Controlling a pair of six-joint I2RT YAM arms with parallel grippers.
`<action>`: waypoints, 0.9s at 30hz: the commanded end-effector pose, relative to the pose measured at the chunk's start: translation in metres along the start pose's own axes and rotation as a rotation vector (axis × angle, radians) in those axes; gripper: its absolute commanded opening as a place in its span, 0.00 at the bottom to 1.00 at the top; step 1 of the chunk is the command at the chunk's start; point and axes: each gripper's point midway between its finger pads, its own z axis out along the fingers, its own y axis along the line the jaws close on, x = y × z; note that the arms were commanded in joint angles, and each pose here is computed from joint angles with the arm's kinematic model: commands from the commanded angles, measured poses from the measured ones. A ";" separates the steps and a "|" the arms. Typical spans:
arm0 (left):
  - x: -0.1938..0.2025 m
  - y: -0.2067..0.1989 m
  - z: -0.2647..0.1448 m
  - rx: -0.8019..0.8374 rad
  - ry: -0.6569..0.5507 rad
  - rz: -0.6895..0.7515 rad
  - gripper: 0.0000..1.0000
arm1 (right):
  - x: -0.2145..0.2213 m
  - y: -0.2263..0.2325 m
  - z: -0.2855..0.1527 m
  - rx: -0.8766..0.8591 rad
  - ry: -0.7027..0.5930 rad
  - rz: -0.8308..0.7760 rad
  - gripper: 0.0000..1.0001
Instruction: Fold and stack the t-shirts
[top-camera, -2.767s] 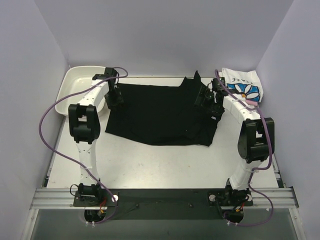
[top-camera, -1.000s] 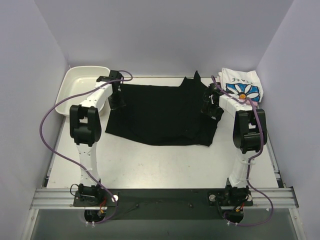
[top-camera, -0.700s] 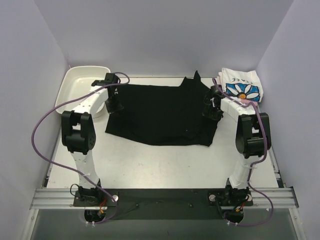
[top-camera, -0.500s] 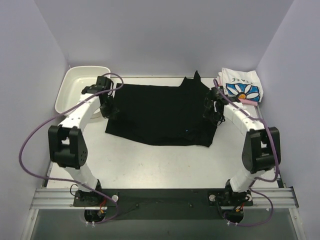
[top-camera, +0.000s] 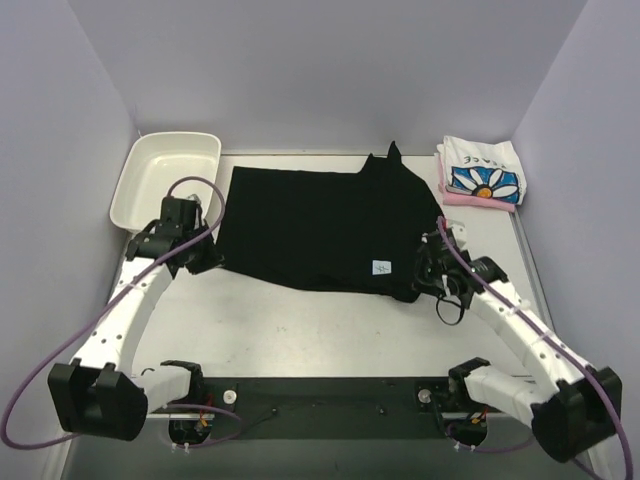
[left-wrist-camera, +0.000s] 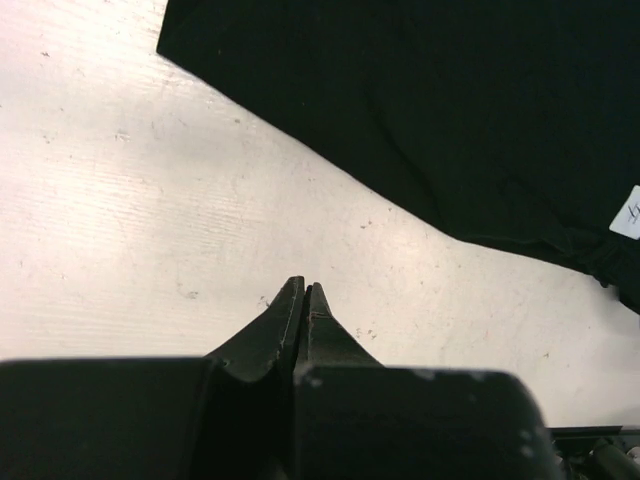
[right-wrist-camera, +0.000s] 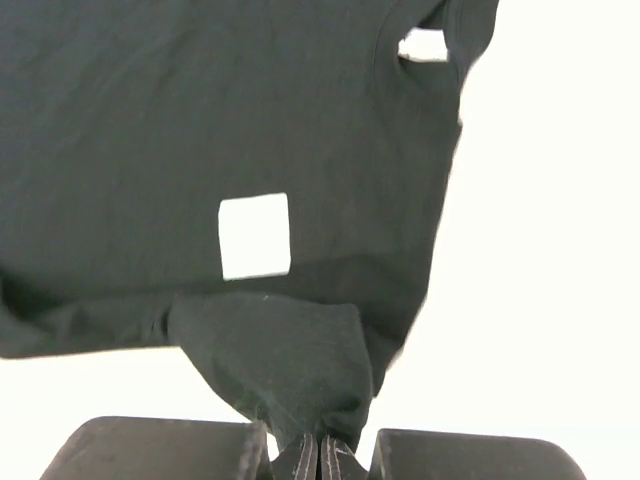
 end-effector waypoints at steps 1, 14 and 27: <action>-0.001 -0.012 -0.030 0.099 -0.083 -0.019 0.00 | 0.038 -0.012 -0.026 0.016 0.016 0.038 0.00; 0.012 -0.016 -0.069 0.198 -0.158 -0.032 0.00 | 0.126 -0.026 -0.030 0.015 0.096 0.013 0.25; -0.038 -0.028 -0.060 0.168 -0.275 -0.060 0.00 | 0.007 0.081 -0.042 -0.025 -0.203 -0.186 1.00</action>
